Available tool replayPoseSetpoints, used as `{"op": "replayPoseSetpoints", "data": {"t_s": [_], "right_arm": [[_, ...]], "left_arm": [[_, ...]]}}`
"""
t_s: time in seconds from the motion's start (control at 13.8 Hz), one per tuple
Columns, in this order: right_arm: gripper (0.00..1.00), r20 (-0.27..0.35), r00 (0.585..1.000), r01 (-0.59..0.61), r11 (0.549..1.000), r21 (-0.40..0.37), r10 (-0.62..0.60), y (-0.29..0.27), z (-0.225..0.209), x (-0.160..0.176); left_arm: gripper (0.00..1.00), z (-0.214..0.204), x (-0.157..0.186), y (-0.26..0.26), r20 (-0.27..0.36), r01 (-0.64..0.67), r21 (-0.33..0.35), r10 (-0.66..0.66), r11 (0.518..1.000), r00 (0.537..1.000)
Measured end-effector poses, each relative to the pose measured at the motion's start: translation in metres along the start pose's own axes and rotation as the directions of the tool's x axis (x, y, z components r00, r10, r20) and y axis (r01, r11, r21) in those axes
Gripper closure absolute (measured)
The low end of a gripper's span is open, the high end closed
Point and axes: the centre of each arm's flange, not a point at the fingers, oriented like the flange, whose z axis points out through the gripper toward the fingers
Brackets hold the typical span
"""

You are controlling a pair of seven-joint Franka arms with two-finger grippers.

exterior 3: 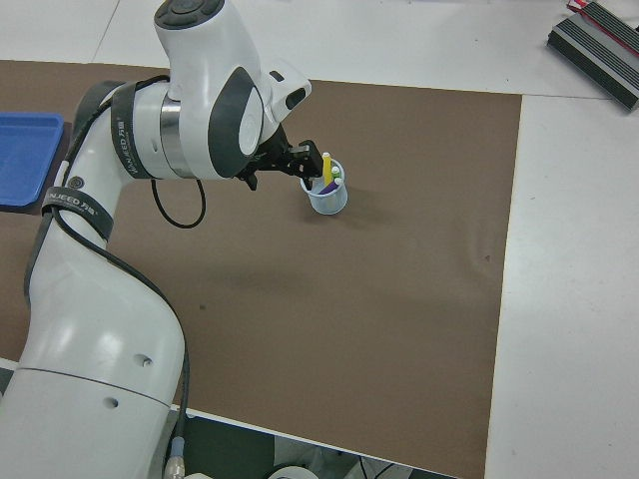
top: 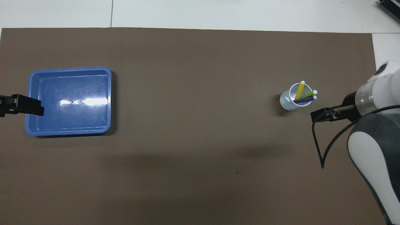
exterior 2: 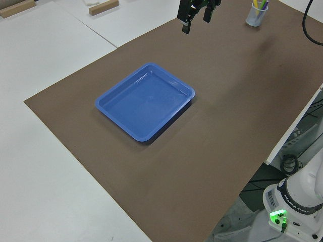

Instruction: Transfer and insert pens with both arms

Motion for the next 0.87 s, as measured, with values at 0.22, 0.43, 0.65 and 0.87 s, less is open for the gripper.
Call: {"op": "replayPoseSetpoints", "data": {"t_s": [0.22,0.43,0.65,0.87], "right_arm": [[0.0,0.028,1.0,-0.009,1.0,-0.006,0.01,-0.003,-0.02,-0.019],[0.0,0.035,0.999,-0.022,1.0,0.017,0.021,-0.009,-0.038,-0.038],[0.0,0.038,0.999,-0.025,0.999,0.04,0.023,-0.014,-0.046,-0.047],[0.0,0.038,0.999,-0.024,0.998,0.053,0.022,-0.016,-0.046,-0.047]], "left_arm": [[0.0,-0.001,0.0,-0.001,-0.002,0.016,0.0,-0.016,1.0,1.0],[0.0,-0.003,-0.001,-0.001,-0.008,-0.004,0.001,0.004,1.0,1.0],[0.0,-0.007,-0.004,-0.004,-0.018,-0.01,0.001,0.01,1.0,1.0],[0.0,-0.01,-0.005,-0.006,-0.023,-0.011,0.001,0.011,1.0,1.0]]}}
